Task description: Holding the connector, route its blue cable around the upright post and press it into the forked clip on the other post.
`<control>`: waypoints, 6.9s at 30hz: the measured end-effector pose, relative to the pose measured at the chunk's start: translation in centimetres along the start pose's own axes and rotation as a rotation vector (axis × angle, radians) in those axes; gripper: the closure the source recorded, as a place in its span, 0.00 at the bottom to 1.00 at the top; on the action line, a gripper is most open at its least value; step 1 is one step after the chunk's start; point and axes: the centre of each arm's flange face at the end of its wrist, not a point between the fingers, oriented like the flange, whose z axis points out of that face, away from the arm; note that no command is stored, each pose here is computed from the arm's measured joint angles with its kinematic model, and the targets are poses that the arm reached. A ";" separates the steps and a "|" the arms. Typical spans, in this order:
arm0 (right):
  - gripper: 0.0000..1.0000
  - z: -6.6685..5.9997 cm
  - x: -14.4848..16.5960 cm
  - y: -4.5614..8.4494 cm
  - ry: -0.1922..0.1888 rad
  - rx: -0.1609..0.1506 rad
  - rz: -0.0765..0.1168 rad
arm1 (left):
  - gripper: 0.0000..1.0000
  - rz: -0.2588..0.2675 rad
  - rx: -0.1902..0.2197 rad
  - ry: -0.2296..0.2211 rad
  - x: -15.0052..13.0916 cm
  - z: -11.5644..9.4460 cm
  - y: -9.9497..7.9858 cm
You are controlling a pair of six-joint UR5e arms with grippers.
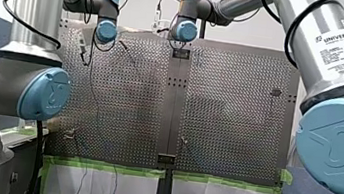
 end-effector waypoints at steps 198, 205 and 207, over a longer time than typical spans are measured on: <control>1.00 -31.2 -47.3 14.4 -0.460 -0.652 -0.026 | 0.00 -0.101 0.151 0.193 10.2 5.7 0.3; 1.00 -35.5 -50.0 15.1 -0.511 -0.671 -0.039 | 0.00 -0.101 0.151 0.194 10.2 5.7 0.3; 1.00 -35.6 -50.7 15.3 -0.507 -0.671 -0.037 | 0.00 -0.101 0.151 0.194 10.2 5.7 0.3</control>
